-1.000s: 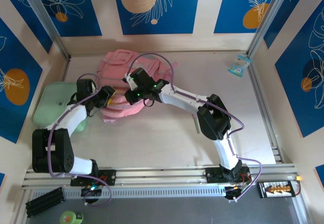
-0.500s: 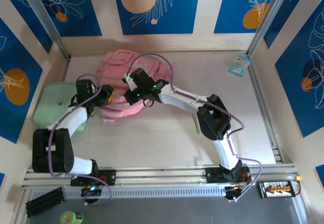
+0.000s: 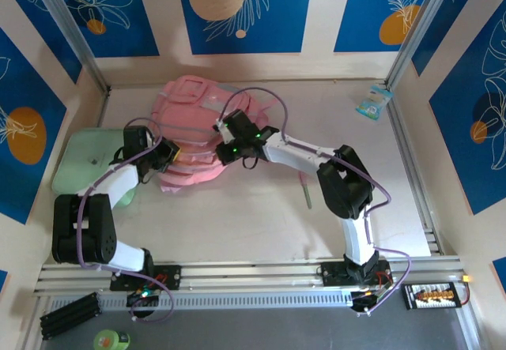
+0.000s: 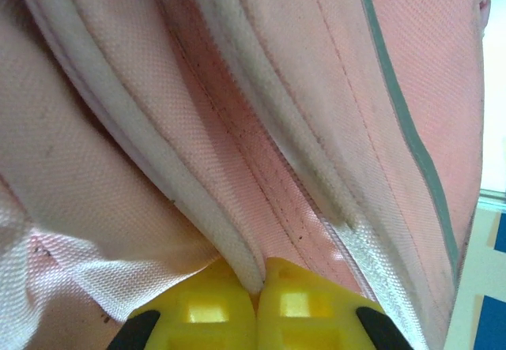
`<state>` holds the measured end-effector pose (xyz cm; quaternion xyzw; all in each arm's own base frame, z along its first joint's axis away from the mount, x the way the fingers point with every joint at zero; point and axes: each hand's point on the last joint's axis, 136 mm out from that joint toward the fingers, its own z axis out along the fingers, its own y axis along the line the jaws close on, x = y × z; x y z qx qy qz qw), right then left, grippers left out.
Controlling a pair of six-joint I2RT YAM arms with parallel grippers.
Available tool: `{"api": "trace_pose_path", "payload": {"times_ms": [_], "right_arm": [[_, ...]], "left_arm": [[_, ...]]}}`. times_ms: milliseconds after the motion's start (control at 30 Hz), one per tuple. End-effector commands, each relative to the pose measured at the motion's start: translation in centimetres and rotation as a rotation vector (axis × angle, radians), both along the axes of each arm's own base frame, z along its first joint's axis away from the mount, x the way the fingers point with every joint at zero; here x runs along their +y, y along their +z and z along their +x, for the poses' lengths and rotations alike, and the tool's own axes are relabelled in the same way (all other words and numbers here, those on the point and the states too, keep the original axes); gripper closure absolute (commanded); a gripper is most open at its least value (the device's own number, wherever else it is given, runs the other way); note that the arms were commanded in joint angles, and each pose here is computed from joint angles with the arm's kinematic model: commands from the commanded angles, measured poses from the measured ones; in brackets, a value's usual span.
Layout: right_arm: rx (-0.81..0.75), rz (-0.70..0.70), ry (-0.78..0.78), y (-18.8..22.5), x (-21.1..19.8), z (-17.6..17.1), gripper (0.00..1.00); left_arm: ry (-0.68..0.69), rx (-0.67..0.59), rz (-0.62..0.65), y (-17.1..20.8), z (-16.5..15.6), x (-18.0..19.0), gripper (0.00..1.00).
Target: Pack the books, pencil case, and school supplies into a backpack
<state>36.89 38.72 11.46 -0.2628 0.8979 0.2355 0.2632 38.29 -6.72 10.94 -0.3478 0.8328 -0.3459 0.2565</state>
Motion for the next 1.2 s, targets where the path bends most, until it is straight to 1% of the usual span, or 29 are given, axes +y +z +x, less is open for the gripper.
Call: {"api": "trace_pose_path", "payload": {"times_ms": [0,200,333,433,500,533,567,600,633,667,767,833,867,967,1167], "right_arm": [[-0.076,-0.055,-0.083,1.2,-3.8,3.2,1.0],[-0.118,-0.084,-0.208,1.1,-7.1,8.9,1.0],[-0.105,-0.108,-0.328,0.8,-9.0,12.4,0.99],[-0.075,-0.12,-0.417,0.6,-10.2,14.2,0.98],[-0.044,-0.126,-0.478,0.6,-11.0,14.7,0.96],[-0.03,-0.126,-0.497,0.7,-11.2,14.7,0.95],[-0.014,-0.115,-0.501,1.0,-11.1,14.5,0.93],[0.001,-0.092,-0.474,1.3,-10.7,14.1,0.88],[0.016,-0.048,-0.415,2.2,-9.6,13.2,0.82],[0.014,-0.002,-0.368,3.2,-8.8,12.4,0.75],[0.003,0.11,-0.291,5.9,-7.1,9.9,0.55],[0.047,0.198,-0.221,6.8,-5.5,8.4,0.46],[0.075,0.234,-0.186,7.0,-4.6,7.8,0.43],[0.111,0.254,-0.131,6.5,-2.4,7.2,0.38],[0.137,0.239,-0.126,5.1,0.1,8.4,0.33]], "left_arm": [[-0.078,0.049,0.046,-0.4,-1.7,-0.4,1.0],[-0.13,0.067,0.05,-0.5,-2.2,-0.8,1.0],[-0.155,0.061,0.043,-0.2,-2.2,-1.1,1.0],[-0.179,0.058,0.04,-0.1,-2.3,-1.5,1.0],[-0.2,0.052,0.027,0.1,-2.3,-1.8,1.0],[-0.218,0.046,0.02,0.3,-2.2,-2.1,1.0],[-0.233,0.043,0.011,0.4,-2.2,-2.4,1.0],[-0.247,0.035,0.005,0.7,-2.1,-2.7,1.0],[-0.263,0.03,-0.004,0.9,-2.1,-3.1,1.0],[-0.273,0.028,-0.008,1.0,-2.2,-3.4,1.0],[-0.278,0.028,-0.002,1.0,-2.2,-3.5,1.0],[-0.278,0.034,-0.001,0.7,-2.2,-3.6,1.0],[-0.277,0.03,-0.001,0.7,-2.1,-3.6,1.0],[-0.277,0.032,-0.008,0.6,-2.0,-3.8,1.0],[-0.278,0.025,-0.004,0.9,-2.0,-3.9,1.0]]}}
